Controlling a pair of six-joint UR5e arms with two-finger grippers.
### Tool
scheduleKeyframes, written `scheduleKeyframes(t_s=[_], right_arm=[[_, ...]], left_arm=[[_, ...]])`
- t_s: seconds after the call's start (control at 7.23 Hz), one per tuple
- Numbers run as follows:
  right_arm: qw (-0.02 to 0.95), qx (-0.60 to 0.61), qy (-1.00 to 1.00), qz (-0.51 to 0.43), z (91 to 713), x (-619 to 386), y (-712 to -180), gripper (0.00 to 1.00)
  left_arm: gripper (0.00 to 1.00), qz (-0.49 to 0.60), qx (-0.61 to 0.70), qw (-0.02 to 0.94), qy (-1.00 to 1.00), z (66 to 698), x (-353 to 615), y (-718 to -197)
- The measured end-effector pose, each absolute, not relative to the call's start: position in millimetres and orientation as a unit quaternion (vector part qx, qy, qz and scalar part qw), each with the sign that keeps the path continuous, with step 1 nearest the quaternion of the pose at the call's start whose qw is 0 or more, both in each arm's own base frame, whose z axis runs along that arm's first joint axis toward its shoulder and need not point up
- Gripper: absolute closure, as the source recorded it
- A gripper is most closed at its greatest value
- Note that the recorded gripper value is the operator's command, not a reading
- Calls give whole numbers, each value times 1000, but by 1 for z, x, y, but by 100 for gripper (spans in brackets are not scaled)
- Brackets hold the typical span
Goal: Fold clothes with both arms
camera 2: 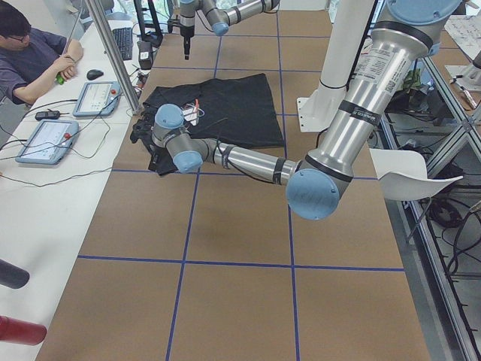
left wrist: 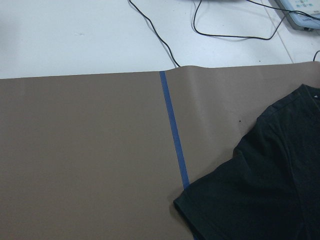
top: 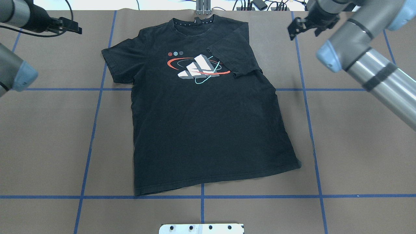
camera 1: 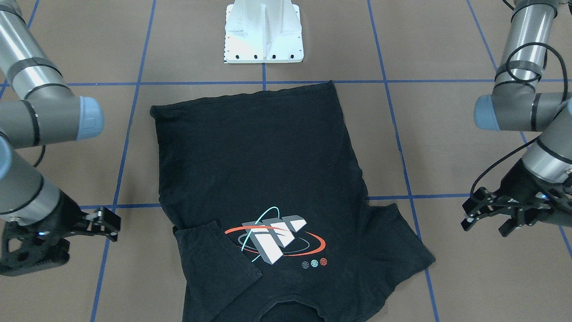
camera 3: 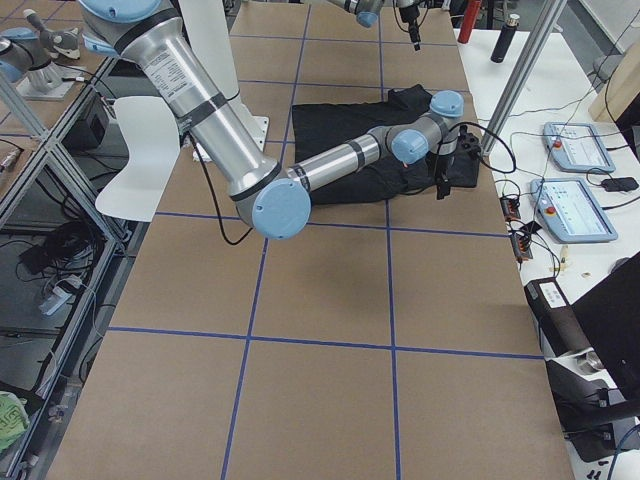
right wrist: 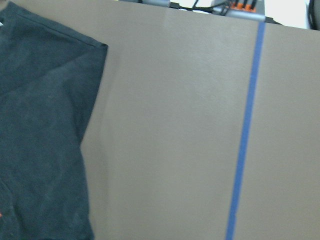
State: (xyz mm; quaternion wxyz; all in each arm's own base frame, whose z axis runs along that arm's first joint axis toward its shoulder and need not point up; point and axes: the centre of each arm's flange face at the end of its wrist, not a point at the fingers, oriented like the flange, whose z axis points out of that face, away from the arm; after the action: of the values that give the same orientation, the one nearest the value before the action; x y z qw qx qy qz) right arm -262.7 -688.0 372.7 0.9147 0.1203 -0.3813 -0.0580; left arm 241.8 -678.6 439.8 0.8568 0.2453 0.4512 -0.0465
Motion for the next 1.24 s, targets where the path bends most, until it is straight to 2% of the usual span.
scheduleKeyframes(t_s=[0.28,0.55,0.69,0.83,0.97,1.24], right_arm=[[917,128,-369,-81,437,-187,-656,2],[920,133,-355,-100,474,-145,-640,2],[921,133,-352,-103,479,-139,-638,2],[921,133,-352,-104,481,-138,-637,2],[921,133,-351,-105,482,-138,-636,2],[921,135,-351,-105,481,-137,-637,2]], left_arm=[[1,-65,263,856,441,462,300,-690],[11,-76,266,856,437,476,337,-694],[16,-85,266,856,434,479,352,-695],[33,-91,268,858,429,481,362,-697],[37,-93,269,859,425,482,367,-698],[38,-94,268,862,419,487,369,-699]])
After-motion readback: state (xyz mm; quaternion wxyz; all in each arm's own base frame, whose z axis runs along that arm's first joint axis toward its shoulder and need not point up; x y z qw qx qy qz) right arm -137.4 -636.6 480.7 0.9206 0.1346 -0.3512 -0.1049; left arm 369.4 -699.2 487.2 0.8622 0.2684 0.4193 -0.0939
